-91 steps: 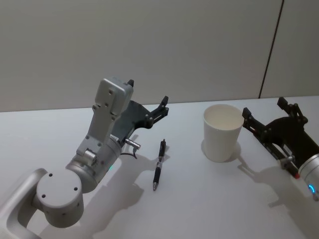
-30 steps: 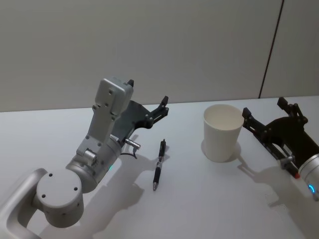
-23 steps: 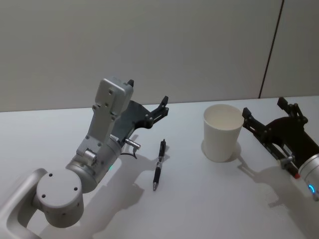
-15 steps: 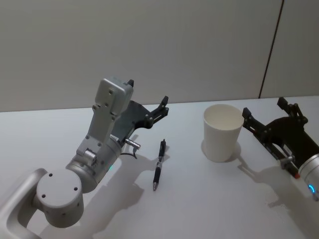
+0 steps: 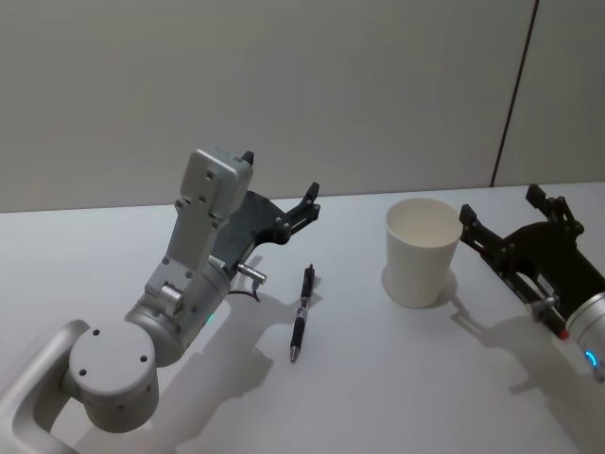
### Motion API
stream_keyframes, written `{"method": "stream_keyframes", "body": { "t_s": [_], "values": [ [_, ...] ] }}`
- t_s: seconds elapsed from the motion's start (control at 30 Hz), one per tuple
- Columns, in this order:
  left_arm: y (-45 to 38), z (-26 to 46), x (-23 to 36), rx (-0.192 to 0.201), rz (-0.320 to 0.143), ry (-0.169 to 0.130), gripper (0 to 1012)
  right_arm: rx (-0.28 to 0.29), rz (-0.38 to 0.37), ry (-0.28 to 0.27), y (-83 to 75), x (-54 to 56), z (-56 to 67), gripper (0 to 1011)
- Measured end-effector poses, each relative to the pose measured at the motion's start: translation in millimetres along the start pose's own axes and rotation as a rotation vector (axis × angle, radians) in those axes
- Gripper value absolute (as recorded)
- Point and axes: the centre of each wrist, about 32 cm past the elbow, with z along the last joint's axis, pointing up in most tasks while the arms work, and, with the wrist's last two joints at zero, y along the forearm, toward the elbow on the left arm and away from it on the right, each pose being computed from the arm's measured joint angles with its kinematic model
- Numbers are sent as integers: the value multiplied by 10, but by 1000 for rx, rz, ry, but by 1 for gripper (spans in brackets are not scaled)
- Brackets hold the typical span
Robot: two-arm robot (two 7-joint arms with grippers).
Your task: Place the pen into the pen holder.
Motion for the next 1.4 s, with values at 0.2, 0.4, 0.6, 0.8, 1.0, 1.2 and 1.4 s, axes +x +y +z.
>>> {"method": "stream_keyframes", "body": {
  "t_s": [0.2, 0.4, 0.6, 0.8, 1.0, 1.2, 1.4],
  "values": [
    [0, 0, 0, 0, 0, 0, 1001, 0, 0, 0, 0, 0, 0, 1001],
    [0, 0, 0, 0, 0, 0, 1001, 0, 0, 0, 0, 0, 0, 1002],
    [0, 0, 0, 0, 0, 0, 1001, 0, 0, 0, 0, 0, 0, 1002],
    [0, 0, 0, 0, 0, 0, 1001, 0, 0, 0, 0, 0, 0, 1002],
    [0, 0, 0, 0, 0, 0, 1001, 0, 0, 0, 0, 0, 0, 1001],
    [0, 0, 0, 0, 0, 0, 1001, 0, 0, 0, 0, 0, 0, 1001],
    [0, 0, 0, 0, 0, 0, 1001, 0, 0, 0, 0, 0, 0, 1002]
  ]
}}
